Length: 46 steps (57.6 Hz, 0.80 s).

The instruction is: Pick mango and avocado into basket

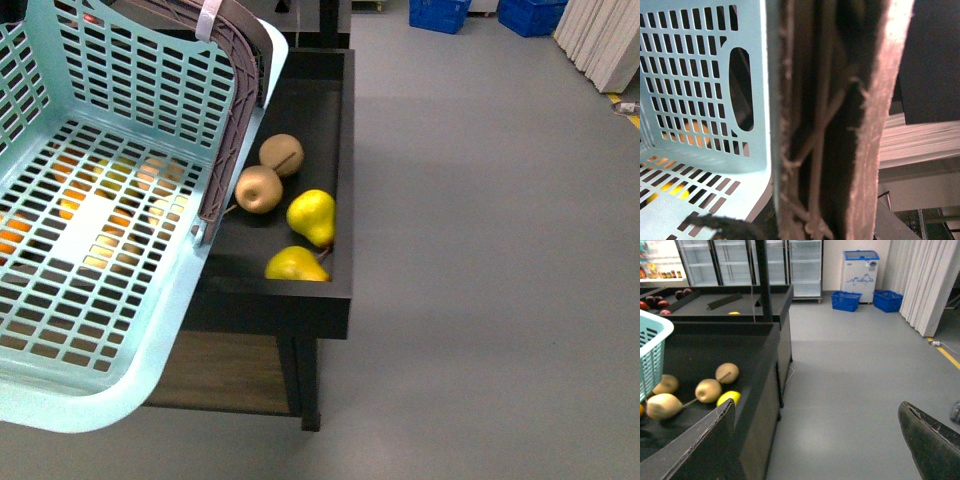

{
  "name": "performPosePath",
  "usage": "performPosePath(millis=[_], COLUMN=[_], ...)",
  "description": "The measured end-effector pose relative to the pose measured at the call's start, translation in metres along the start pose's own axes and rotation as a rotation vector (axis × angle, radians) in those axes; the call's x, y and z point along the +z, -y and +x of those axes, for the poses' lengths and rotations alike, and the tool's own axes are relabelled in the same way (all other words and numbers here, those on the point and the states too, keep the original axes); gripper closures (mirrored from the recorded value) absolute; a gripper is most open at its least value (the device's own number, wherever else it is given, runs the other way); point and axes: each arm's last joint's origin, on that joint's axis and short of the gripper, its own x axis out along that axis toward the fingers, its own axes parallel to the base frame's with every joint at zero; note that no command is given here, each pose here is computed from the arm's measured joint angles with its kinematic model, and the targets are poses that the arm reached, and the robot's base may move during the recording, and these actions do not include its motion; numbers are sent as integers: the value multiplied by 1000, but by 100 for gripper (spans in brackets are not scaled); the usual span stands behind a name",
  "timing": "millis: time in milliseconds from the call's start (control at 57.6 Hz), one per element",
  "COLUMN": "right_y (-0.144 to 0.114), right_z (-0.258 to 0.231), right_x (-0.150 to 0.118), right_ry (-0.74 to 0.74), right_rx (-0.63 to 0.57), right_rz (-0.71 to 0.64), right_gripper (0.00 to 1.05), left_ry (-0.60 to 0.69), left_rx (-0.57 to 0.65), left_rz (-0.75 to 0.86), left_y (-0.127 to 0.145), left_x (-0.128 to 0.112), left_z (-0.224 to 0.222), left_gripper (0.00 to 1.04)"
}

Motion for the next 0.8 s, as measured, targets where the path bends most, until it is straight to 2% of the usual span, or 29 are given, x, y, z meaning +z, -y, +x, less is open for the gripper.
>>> performPosePath(millis=[799], right_y=[0], right_z=[0], right_x=[0], right_ry=[0], right_rx=[1], right_rz=[0], right_gripper=[9], left_ry=[0], left_rx=[0], left_rz=[1], left_y=[0], left_x=[0], left_z=[0], left_gripper=[90])
